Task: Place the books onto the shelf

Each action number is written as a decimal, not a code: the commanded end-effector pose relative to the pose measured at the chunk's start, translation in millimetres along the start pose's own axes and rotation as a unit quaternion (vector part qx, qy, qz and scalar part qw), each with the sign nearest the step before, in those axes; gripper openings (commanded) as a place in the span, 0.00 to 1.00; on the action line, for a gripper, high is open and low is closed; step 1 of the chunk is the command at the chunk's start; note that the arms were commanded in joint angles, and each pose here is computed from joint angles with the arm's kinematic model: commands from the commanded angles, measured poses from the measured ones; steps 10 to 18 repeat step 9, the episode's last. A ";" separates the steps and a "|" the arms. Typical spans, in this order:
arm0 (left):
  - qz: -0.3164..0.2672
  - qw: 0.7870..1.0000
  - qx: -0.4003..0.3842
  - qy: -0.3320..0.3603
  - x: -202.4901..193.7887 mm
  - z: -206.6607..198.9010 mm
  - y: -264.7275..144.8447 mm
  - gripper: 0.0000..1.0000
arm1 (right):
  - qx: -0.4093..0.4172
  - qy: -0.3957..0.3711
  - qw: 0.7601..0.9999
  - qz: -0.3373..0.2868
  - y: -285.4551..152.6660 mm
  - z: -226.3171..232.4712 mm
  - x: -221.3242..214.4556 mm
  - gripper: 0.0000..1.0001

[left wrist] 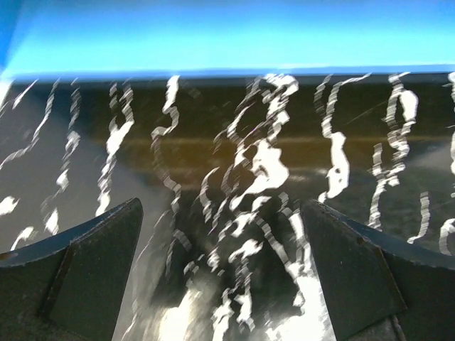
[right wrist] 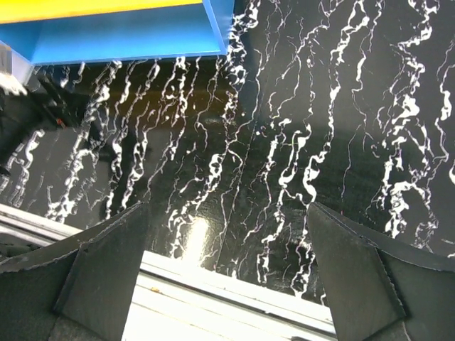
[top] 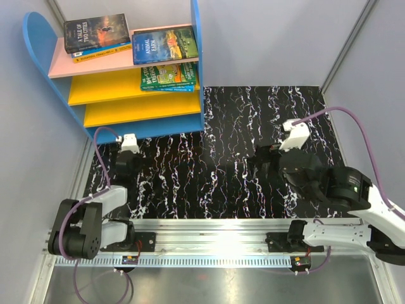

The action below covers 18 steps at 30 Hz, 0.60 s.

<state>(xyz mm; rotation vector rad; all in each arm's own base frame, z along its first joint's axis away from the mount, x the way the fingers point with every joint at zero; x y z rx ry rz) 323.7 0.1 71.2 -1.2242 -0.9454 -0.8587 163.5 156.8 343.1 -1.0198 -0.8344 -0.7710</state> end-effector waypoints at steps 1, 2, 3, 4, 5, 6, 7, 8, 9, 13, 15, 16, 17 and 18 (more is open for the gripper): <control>-0.085 0.995 -0.053 -0.001 62.3 -16.1 14.1 0.99 | -0.001 -0.041 0.999 0.014 11.2 17.2 2.9 1.00; -0.083 0.995 -0.061 0.002 62.1 -17.8 15.4 0.99 | 0.010 -0.039 0.999 0.023 13.0 25.0 1.8 1.00; -0.083 0.994 -0.064 0.002 62.2 -17.6 15.4 0.99 | 0.015 -0.031 0.999 0.023 15.0 31.6 3.9 1.00; -0.087 0.994 -0.069 0.002 62.7 -18.1 14.0 0.99 | 0.011 -0.028 0.999 0.029 21.4 38.3 1.6 1.00; -0.093 0.993 -0.071 0.002 63.3 -18.6 11.9 0.99 | 0.023 -0.019 0.999 0.032 20.2 46.5 5.1 1.00; -0.097 0.993 -0.073 0.003 62.5 -18.5 9.6 0.99 | 0.027 -0.012 0.999 0.030 22.2 51.7 7.3 1.00; -0.108 0.991 -0.073 0.000 64.2 -16.5 5.6 0.99 | 0.023 -0.009 0.999 0.032 25.7 54.7 6.3 1.00; -0.110 0.991 -0.073 0.000 64.5 -16.2 4.7 0.99 | 0.017 -0.006 0.999 0.027 26.7 54.2 9.0 1.00; -0.113 0.991 -0.071 -0.001 64.7 -14.1 4.0 0.99 | 0.017 -0.014 0.999 0.025 27.6 54.8 9.5 1.00; -0.113 0.991 -0.071 -0.001 64.7 -14.1 4.0 0.99 | 0.017 -0.014 0.999 0.025 27.6 54.8 9.5 1.00; -0.113 0.991 -0.071 -0.001 64.7 -14.1 4.0 0.99 | 0.017 -0.014 0.999 0.025 27.6 54.8 9.5 1.00; -0.113 0.991 -0.071 -0.001 64.7 -14.1 4.0 0.99 | 0.017 -0.014 0.999 0.025 27.6 54.8 9.5 1.00; -0.113 0.991 -0.071 -0.001 64.7 -14.1 4.0 0.99 | 0.017 -0.014 0.999 0.025 27.6 54.8 9.5 1.00; -0.113 0.991 -0.071 -0.001 64.7 -14.1 4.0 0.99 | 0.017 -0.014 0.999 0.025 27.6 54.8 9.5 1.00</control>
Point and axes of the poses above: each gripper's point midway between its finger pads, its own y axis out along the fingers, its own z axis along the line the jaws close on, x = y × z, the point moved 1 cm from there along -y, back along the fingers, and after that the axes turned 4 degrees about y, right-handed, at the moved point
